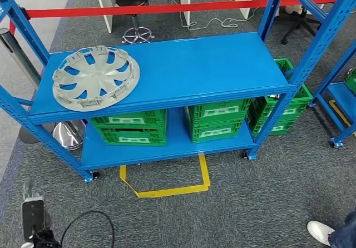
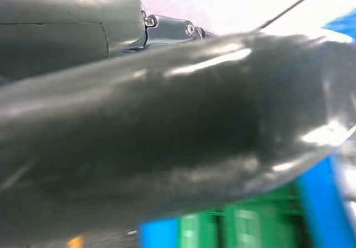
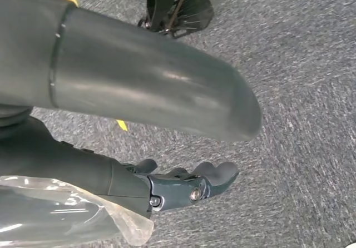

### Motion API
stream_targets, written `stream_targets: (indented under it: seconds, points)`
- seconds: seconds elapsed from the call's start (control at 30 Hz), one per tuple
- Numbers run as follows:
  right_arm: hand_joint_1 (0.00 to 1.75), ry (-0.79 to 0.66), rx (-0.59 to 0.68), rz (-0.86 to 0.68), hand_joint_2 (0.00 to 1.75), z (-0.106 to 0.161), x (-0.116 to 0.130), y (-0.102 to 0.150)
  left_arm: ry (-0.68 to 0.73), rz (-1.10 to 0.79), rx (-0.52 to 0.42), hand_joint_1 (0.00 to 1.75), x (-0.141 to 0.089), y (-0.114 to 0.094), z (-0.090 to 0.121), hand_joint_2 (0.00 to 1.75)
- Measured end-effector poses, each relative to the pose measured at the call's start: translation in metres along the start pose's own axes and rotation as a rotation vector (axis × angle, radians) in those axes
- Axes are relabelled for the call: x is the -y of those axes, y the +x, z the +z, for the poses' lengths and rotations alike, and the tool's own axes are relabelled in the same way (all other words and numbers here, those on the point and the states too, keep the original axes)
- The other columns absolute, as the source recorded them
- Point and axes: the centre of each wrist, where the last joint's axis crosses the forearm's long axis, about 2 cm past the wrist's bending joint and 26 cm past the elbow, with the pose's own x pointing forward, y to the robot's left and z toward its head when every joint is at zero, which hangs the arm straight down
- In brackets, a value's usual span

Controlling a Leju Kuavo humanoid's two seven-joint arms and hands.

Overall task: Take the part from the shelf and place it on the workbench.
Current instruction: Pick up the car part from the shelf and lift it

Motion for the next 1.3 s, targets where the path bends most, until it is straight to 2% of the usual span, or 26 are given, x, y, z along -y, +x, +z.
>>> stream_targets:
  seconds: [0.3,0.43,0.6,0.7,0.83,0.9,1.03,1.3]
  points:
    - [0.0,0.014,-0.006,0.059,0.0,0.0,-0.003,0.001,-0.025,-0.031,0.333,0.0,0.014,0.062,-0.031,0.0]
    - [0.0,0.025,-0.004,0.09,1.75,0.001,-0.004,0.002,-0.049,-0.042,0.466,0.0,0.019,0.087,-0.041,0.0]
    - [0.0,0.044,0.006,0.127,1.75,0.0,-0.007,0.005,-0.106,-0.1,0.658,0.0,0.025,0.124,-0.063,0.0]
    - [0.0,0.047,0.031,0.119,1.75,0.0,-0.008,0.007,-0.129,-0.165,0.735,0.0,0.026,0.14,-0.073,0.0]
    - [0.0,0.052,0.073,0.101,0.0,-0.001,-0.01,0.008,-0.144,-0.269,0.83,0.0,0.026,0.158,-0.085,0.0]
    - [0.0,0.061,0.097,0.089,0.0,-0.001,-0.011,0.009,-0.148,-0.327,0.873,0.0,0.026,0.166,-0.091,0.0]
    - [0.0,0.096,0.139,0.066,1.75,-0.001,-0.013,0.011,-0.151,-0.444,0.955,0.0,0.028,0.182,-0.105,0.0]
    - [0.0,0.21,0.187,0.024,1.75,-0.001,-0.016,0.012,-0.173,-0.634,1.067,0.0,0.037,0.208,-0.141,0.0]
